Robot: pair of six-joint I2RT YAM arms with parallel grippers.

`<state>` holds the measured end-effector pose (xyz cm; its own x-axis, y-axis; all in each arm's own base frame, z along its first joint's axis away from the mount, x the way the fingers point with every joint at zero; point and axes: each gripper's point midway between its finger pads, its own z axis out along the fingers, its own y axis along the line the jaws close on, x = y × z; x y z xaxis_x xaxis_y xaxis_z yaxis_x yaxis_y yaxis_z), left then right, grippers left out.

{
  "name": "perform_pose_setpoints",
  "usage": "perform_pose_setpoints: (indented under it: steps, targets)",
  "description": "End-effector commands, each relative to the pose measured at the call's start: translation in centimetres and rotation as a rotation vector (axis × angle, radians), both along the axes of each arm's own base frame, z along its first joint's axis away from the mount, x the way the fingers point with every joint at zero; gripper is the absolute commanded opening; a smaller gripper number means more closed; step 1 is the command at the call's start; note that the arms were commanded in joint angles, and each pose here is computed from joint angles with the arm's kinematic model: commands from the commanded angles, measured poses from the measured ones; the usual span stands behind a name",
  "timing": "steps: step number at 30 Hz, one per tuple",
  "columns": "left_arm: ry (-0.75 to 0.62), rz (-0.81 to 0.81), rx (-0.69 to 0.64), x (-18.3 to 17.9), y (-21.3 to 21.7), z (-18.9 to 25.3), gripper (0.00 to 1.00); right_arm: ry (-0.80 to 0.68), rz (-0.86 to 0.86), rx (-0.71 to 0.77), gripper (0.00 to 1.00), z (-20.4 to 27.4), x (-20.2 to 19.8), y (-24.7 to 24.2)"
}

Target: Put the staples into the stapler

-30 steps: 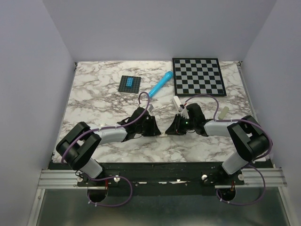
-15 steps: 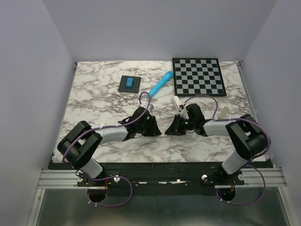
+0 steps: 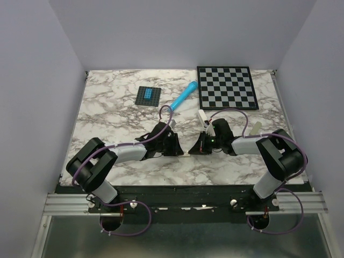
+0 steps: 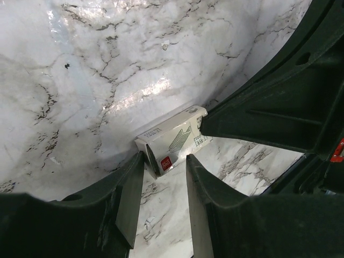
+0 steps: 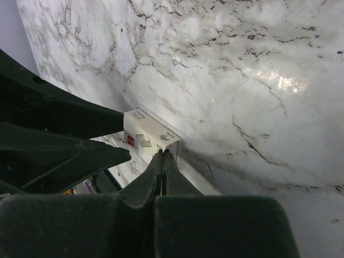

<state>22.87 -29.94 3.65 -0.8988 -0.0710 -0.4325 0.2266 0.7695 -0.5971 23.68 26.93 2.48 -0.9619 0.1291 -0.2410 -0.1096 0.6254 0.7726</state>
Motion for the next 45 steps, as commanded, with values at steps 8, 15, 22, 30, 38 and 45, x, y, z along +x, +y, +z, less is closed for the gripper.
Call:
perform_pose_setpoints:
  steps: [8,15,22,30,38,45]
  targets:
    - [-0.025,0.023,0.053,0.7,0.7,0.3,0.4,-0.031,0.018,-0.011,0.01,0.4,-0.2,0.2]
    - [-0.04,0.038,0.093,1.1,1.4,0.2,0.33,-0.036,0.02,-0.018,0.01,0.4,-0.3,0.2]
    - [-0.053,0.04,0.115,1.1,1.8,0.3,0.25,-0.042,0.017,-0.025,0.01,0.4,-0.2,0.2]
    - [-0.058,0.05,0.162,1.2,2.8,0.1,0.19,-0.041,0.018,-0.027,0.01,0.4,-0.3,0.2]
    - [-0.058,0.038,0.176,1.2,2.8,0.0,0.18,-0.038,0.017,-0.031,0.01,0.3,-0.3,0.3]
    - [-0.054,0.006,0.177,1.1,2.2,0.1,0.18,-0.04,0.022,-0.038,0.01,0.3,-0.3,0.4]
